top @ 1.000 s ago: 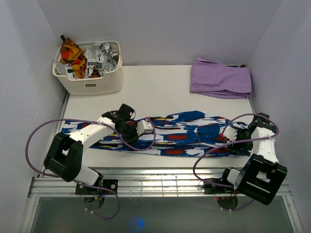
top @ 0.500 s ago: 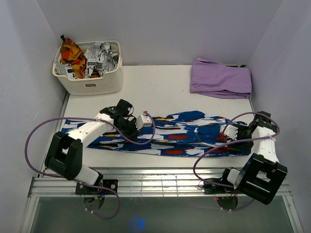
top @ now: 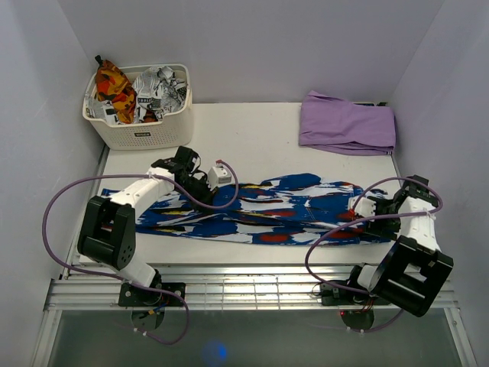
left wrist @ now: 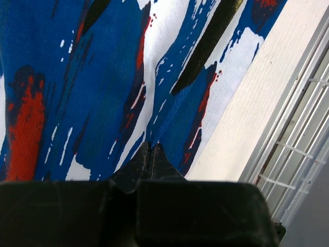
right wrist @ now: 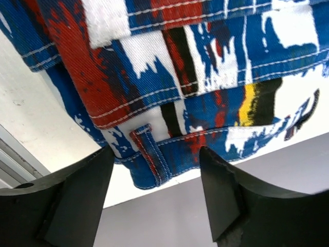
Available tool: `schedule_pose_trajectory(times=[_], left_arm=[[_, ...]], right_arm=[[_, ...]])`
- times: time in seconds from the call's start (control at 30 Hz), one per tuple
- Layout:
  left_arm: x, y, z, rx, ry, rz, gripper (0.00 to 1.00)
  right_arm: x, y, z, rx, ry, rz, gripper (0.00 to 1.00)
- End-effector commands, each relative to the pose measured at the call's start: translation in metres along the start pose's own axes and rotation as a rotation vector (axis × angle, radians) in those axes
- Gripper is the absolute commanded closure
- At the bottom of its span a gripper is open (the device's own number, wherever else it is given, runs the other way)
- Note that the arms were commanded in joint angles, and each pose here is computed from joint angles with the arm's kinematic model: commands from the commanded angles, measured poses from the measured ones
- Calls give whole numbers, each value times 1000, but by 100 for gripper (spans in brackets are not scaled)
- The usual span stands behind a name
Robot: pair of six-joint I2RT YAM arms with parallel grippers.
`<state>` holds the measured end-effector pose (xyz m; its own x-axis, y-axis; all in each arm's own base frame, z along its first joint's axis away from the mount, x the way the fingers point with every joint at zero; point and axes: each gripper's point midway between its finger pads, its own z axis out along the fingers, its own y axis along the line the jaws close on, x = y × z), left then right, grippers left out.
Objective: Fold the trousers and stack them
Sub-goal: Fold the trousers
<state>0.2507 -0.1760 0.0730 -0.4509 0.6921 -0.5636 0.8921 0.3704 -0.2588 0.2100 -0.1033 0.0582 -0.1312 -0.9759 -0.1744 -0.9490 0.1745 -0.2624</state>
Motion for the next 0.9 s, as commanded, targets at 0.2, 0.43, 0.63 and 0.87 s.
schedule_pose_trajectory(times=[0.2, 0.43, 0.63, 0.87], left_arm=[[-8, 6, -4, 0, -9, 1, 100], [-4, 8, 2, 19, 3, -5, 100], [-7, 7, -2, 18, 3, -6, 100], [-13, 1, -17, -9, -22, 38, 100]], right_arm=[[-5, -17, -25, 64, -1, -98, 12], [-1, -15, -11, 59, 12, -119, 21], [-2, -5, -6, 6, -1, -105, 51], [-3, -21, -15, 54, -3, -88, 92]])
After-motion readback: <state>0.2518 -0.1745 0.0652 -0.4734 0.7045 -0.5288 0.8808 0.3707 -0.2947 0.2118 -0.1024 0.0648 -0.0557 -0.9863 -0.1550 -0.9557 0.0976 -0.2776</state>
